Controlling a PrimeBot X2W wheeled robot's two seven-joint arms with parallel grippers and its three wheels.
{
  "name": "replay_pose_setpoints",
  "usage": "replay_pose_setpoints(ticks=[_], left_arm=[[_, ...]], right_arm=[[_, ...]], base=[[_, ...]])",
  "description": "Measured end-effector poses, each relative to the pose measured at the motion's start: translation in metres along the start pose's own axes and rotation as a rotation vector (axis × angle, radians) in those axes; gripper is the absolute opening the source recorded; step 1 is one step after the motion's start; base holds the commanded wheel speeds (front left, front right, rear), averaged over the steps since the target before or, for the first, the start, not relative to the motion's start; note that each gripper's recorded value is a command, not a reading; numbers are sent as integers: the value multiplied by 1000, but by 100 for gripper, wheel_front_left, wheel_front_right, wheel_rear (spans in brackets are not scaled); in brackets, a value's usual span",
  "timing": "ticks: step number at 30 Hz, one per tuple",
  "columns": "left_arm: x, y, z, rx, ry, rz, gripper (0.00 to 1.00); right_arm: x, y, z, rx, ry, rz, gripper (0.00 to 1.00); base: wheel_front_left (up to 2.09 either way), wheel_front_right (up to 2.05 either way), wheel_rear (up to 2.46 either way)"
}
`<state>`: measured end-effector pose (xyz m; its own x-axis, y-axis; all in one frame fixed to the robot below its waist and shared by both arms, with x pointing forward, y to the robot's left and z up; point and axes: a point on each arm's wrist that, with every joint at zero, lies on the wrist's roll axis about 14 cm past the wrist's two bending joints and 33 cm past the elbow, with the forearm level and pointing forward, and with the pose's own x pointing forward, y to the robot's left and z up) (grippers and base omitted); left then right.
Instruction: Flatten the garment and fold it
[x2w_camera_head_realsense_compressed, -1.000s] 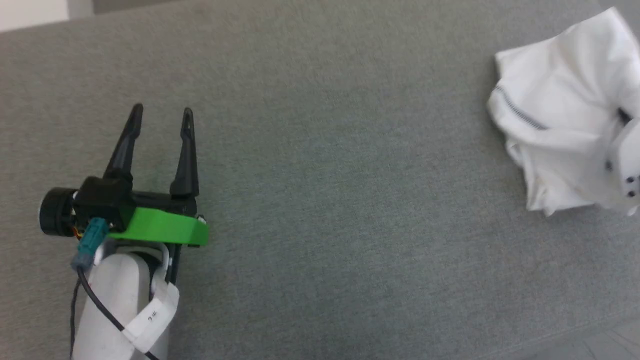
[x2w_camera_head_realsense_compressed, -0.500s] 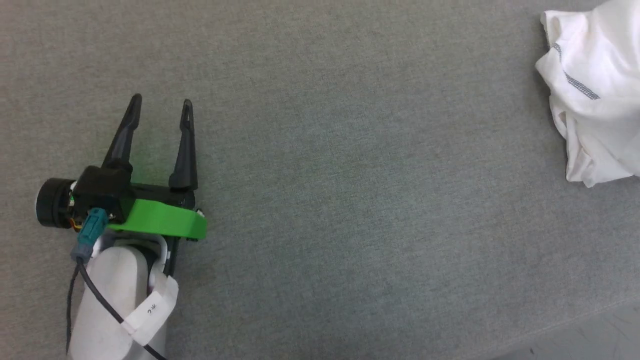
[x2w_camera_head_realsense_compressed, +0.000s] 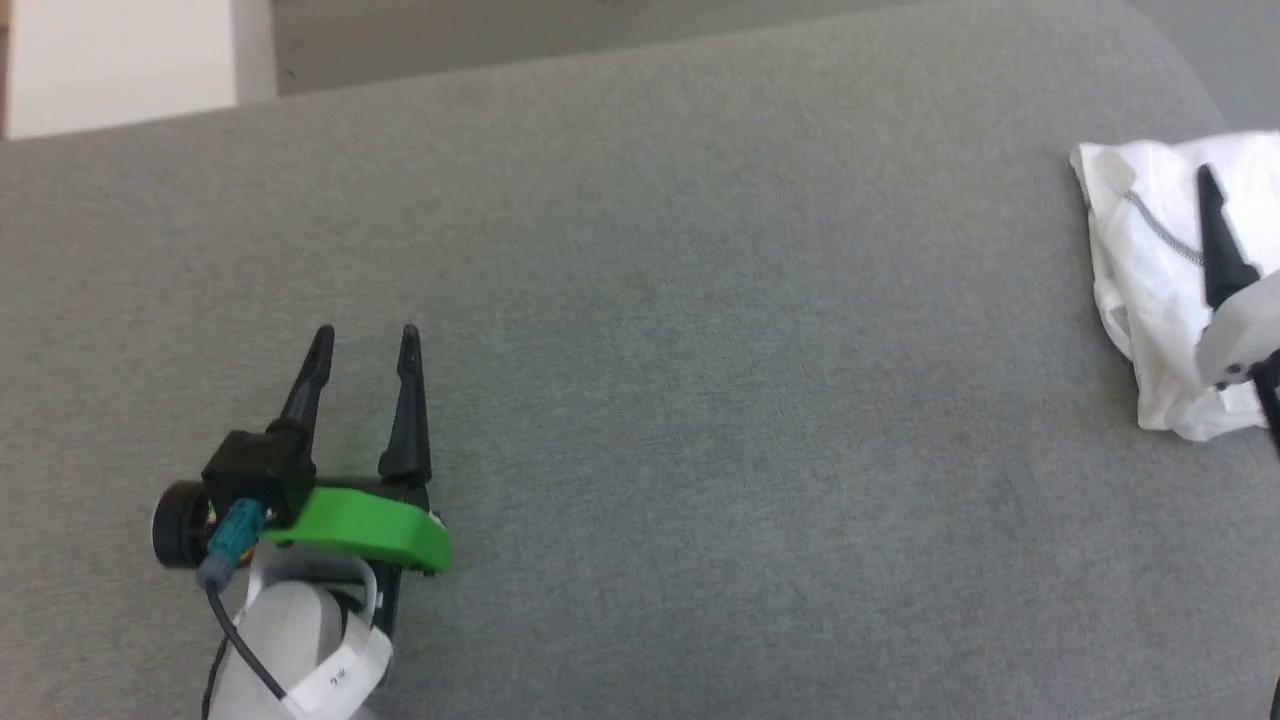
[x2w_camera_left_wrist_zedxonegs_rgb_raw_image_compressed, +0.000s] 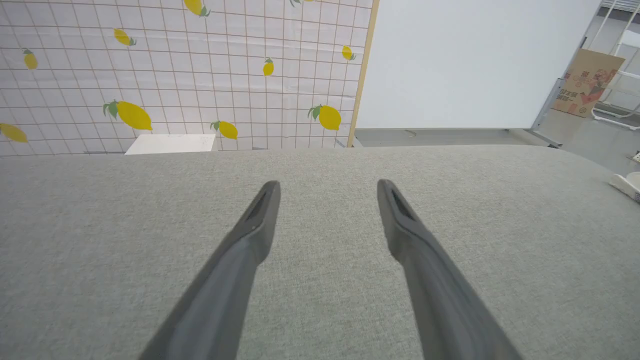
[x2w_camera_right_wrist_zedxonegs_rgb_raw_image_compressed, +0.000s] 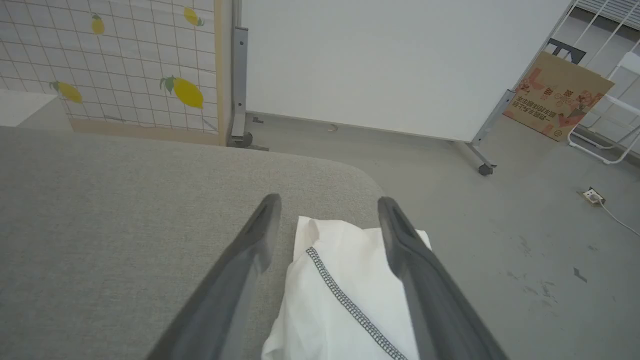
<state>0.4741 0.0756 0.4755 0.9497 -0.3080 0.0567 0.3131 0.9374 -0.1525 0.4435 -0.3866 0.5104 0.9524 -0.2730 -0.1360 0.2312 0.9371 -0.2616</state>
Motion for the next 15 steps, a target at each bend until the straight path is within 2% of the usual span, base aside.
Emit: replay_pose_setpoints(ticks=[7,15], left_arm=[[-28,15,32,11,-56,77,100],[-62,31,51,18,-89,149,100]], right_arm=[[-32,55,42,167,-200,124,100],[-73,102,53,301,-279,203,100]], base=[[0,0,0],[0,0,0]])
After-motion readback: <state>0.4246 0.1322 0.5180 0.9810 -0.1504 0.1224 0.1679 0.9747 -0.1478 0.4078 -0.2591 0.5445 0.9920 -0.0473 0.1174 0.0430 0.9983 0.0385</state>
